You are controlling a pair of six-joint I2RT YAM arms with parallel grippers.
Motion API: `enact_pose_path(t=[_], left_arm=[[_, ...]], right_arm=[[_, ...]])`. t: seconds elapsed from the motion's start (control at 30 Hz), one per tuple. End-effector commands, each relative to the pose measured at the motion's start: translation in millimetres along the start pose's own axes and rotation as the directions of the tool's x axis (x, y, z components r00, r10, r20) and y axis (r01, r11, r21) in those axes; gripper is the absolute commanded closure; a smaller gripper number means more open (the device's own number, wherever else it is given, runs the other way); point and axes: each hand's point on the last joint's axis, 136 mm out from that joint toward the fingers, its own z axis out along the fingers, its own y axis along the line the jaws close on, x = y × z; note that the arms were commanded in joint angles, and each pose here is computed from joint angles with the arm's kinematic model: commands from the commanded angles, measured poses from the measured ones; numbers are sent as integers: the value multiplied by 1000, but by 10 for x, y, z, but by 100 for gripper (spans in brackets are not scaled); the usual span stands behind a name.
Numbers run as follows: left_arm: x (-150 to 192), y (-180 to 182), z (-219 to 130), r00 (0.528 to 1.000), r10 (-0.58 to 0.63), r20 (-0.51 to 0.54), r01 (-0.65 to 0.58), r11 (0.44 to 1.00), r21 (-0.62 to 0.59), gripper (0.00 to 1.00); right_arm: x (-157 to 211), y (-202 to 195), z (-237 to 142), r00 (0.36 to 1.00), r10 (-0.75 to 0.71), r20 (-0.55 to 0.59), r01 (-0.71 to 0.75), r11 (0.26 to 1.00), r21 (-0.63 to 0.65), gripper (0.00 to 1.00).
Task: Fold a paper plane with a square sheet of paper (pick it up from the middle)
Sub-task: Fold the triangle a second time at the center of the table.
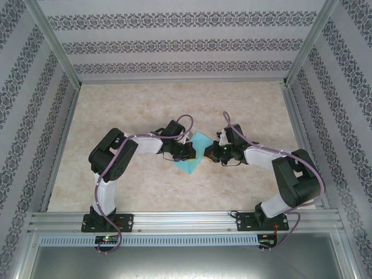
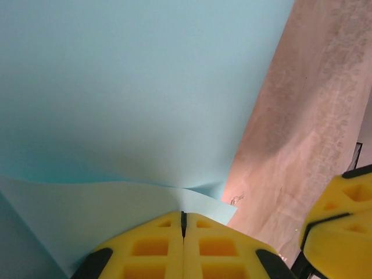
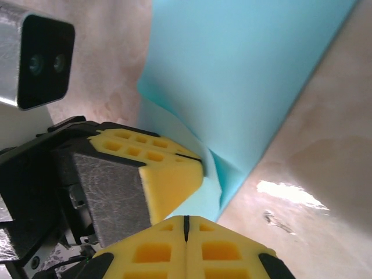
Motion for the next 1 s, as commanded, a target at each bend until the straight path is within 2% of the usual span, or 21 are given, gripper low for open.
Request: enact_pose_path(t=[0.0, 0.4, 0.8, 0.97], left_arm=[[91, 60, 17, 1000, 3, -10, -3, 1000, -29, 94], [59, -5, -27, 1000, 12, 2, -12, 1000, -20, 95], [-22, -227, -211, 999, 40, 30, -40, 999, 18, 94], [-76, -153, -323, 997, 76, 24, -75, 996, -48, 94]], right_arm=[[-13, 104, 91, 1000, -2, -14, 2, 999, -33, 97], [-46, -62, 347, 998, -5, -55, 7, 999, 45, 98], [33, -490, 410, 995, -11, -98, 33, 975, 220, 98], [50, -560, 373, 994, -24, -109, 52, 963, 264, 98]])
